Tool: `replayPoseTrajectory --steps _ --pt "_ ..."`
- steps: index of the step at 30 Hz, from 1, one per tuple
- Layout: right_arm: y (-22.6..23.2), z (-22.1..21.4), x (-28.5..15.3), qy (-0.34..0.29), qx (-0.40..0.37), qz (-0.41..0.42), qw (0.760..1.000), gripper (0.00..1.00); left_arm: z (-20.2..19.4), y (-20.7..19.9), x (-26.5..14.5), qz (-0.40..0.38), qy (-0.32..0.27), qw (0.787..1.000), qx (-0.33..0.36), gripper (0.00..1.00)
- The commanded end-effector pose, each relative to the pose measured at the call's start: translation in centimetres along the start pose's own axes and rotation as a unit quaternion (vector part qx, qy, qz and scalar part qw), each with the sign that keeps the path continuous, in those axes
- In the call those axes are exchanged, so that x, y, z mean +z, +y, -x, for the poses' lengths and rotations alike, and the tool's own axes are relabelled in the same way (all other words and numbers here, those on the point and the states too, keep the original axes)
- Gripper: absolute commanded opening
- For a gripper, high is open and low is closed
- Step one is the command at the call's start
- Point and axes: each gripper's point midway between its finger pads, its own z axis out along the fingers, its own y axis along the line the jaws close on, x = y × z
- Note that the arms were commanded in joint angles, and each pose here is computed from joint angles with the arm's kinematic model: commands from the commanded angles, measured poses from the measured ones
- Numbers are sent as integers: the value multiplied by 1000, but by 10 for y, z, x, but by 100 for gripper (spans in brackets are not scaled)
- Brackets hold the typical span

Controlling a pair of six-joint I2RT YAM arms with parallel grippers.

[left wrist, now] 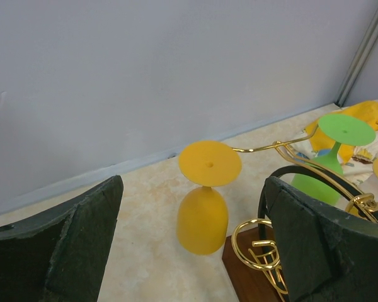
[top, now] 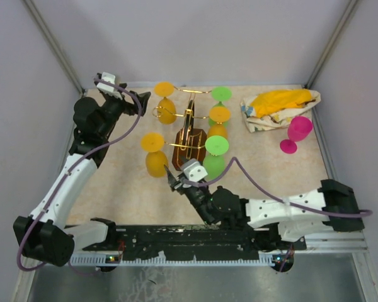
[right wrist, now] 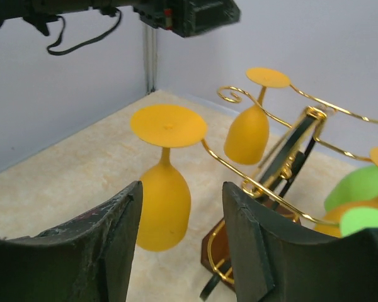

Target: Place the wine glass upside down on the wine glass rack

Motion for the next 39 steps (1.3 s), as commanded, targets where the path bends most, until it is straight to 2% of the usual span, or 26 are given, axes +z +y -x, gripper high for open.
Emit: replayPoseTrajectory --steps 1,5,8,10,11,15,18,21,25,30,34,39 --pt "-41 11 -24 66 62 -78 993 55 37 8 -3 22 -32 999 4 99" --pt "-75 34 -32 85 46 -135 986 60 43 9 -1 27 -29 999 -3 99" --pt "-104 60 -32 81 6 -193 978 73 45 9 4 26 -25 999 -13 99" --pt "-132 75 -31 105 -22 -246 963 80 46 9 7 27 -18 999 -21 99" --pt "-143 85 -29 115 -19 -258 959 80 46 9 9 27 -13 999 -25 99" --pt "-197 107 -24 115 105 -290 944 78 44 13 14 34 5 999 -25 99" --pt "-231 117 -34 97 91 -327 936 77 43 15 17 39 12 999 -25 99" --pt "-257 111 -42 115 56 -355 926 77 43 14 20 36 12 999 -29 99" --pt "-281 95 -38 140 82 -354 921 78 42 13 23 33 12 999 -34 99" --pt "-299 51 -24 206 89 -340 913 78 40 13 24 31 11 999 -32 99" --pt "-327 32 -17 214 97 -354 905 79 36 16 24 37 17 999 -24 99" --pt "-379 7 -27 239 103 -397 880 79 33 18 22 41 20 999 -19 99"
